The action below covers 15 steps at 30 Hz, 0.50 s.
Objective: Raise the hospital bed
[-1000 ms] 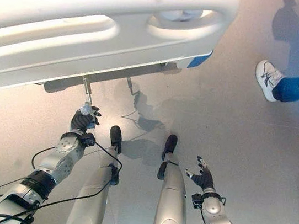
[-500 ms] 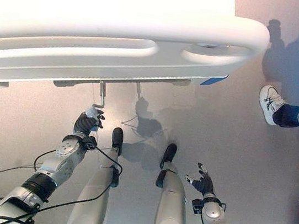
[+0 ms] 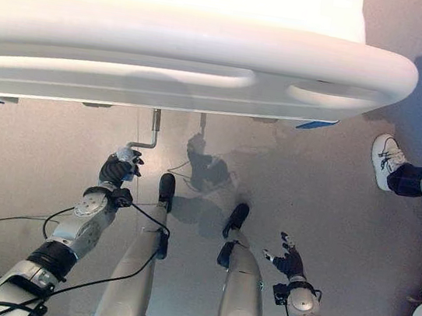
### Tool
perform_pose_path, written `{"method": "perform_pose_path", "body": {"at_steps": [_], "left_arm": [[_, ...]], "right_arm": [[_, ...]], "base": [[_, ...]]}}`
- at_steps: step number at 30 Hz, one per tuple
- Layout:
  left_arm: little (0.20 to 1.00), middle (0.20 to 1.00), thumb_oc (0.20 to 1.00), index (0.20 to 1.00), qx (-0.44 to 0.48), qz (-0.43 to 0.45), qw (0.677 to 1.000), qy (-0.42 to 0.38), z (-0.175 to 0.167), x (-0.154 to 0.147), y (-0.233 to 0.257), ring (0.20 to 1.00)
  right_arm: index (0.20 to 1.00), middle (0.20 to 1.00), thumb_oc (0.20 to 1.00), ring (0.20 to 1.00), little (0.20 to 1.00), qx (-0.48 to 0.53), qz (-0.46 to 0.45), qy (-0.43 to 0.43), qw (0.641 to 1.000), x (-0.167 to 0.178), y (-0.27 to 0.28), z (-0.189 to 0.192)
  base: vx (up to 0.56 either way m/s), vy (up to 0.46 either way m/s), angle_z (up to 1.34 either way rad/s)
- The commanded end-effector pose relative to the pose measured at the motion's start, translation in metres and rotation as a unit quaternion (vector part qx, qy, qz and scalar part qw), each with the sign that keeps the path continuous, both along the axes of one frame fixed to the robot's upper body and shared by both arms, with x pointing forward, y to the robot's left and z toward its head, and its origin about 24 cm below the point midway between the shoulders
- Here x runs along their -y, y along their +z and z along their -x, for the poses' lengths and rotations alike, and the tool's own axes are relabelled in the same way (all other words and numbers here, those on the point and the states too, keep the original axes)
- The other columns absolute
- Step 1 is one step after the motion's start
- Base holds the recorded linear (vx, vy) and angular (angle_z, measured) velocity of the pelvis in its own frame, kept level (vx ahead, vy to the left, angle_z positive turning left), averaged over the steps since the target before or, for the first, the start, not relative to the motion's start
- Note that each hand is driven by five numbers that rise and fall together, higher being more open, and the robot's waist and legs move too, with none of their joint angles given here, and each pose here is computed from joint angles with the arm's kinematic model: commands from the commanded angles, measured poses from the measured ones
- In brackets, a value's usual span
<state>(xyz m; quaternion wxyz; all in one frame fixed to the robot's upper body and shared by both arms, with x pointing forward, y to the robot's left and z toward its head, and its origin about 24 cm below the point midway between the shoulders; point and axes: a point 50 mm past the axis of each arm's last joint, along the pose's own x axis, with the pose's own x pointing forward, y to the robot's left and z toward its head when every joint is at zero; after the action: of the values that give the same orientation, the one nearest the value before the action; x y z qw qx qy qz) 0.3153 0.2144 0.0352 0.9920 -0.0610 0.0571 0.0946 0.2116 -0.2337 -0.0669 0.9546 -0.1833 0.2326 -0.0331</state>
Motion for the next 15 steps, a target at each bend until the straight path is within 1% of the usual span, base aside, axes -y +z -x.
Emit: {"method": "perform_pose_path", "body": {"at_steps": [1, 3, 8, 11, 15], "left_arm": [[0.200, 0.200, 0.200, 0.200, 0.041, -0.039, 0.990, 0.130, 0.009, -0.072, 0.024, 0.200], [0.200, 0.200, 0.200, 0.200, 0.031, -0.052, 0.987, 0.148, 0.003, -0.081, 0.027, 0.200], [0.200, 0.200, 0.200, 0.200, 0.034, -0.066, 0.983, 0.165, -0.008, -0.086, 0.039, 0.200], [0.200, 0.200, 0.200, 0.200, 0.043, -0.081, 0.979, 0.180, -0.023, -0.091, 0.059, 0.200], [0.200, 0.200, 0.200, 0.200, 0.050, -0.090, 0.976, 0.194, -0.032, -0.094, 0.073, 0.200]], "right_arm": [[1.000, 1.000, 1.000, 1.000, 1.000, -0.001, -0.007, -0.003, 1.000, -0.001, -0.002, 0.013], [1.000, 1.000, 1.000, 1.000, 1.000, 0.016, -0.010, 0.003, 1.000, -0.003, 0.004, 0.009], [1.000, 1.000, 1.000, 1.000, 1.000, 0.041, -0.017, 0.012, 0.999, -0.008, 0.013, 0.003], [1.000, 1.000, 1.000, 1.000, 1.000, 0.074, -0.019, 0.028, 0.997, -0.014, 0.026, -0.005], [1.000, 1.000, 1.000, 1.000, 1.000, 0.097, -0.021, 0.038, 0.994, -0.018, 0.034, -0.009]], "base": [[0.01, 0.040, 0.01], [0.00, 0.000, 0.00], [0.00, 0.002, -0.01], [0.00, 0.000, -0.01], [0.00, -0.011, -0.03]]}}
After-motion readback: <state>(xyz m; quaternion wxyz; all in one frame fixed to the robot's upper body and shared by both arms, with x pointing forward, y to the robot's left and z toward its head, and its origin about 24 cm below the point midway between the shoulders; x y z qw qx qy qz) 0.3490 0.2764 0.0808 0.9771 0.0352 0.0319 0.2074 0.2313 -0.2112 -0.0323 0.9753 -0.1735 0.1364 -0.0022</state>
